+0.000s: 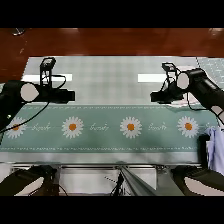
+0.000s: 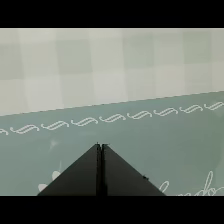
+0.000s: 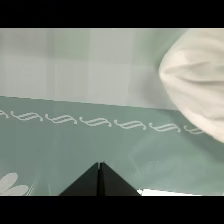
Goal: Fold the shirts.
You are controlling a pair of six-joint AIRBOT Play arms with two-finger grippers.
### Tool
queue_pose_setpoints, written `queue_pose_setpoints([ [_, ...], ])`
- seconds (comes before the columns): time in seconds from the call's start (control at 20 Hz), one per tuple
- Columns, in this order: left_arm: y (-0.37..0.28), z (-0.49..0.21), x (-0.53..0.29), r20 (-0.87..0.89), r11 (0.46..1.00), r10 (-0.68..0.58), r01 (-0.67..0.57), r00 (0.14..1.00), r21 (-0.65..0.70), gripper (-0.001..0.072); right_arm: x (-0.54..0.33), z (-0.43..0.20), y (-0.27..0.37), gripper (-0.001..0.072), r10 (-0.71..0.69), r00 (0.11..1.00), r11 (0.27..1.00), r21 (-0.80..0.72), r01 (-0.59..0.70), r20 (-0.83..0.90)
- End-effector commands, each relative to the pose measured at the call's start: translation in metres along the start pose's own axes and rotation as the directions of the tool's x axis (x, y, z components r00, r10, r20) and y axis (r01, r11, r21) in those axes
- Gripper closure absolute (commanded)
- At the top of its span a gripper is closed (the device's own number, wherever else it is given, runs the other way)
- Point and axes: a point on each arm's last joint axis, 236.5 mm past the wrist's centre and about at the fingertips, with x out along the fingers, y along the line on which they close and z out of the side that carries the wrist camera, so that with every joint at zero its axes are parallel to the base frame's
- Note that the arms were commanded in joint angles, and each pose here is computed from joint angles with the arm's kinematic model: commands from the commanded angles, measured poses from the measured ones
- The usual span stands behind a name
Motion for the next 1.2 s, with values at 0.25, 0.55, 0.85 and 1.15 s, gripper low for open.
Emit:
queue_pose_setpoints([
  [0.25,0.000,0.000,0.000,-0.001,1.000,0.001,-0.001,1.000,0.000,0.0683,0.000,0.000,0.000,0.0692,0.000,1.000,1.000,0.000,0.000,-0.001],
  [0.55,0.000,0.000,0.000,-0.001,1.000,0.001,-0.001,1.000,0.000,0.0683,0.000,0.000,0.000,0.0692,0.000,1.000,1.000,0.000,0.000,-0.001],
  [0.85,0.000,0.000,0.000,0.000,1.000,0.001,-0.001,1.000,-0.001,0.0683,0.000,0.004,0.002,0.0692,0.007,1.000,1.000,0.002,-0.007,0.016],
  [1.15,-0.005,0.048,-0.001,0.200,1.000,-0.023,0.024,0.980,0.001,0.0667,-0.014,0.080,-0.022,0.0682,-0.094,0.937,0.984,-0.109,0.138,0.336],
])
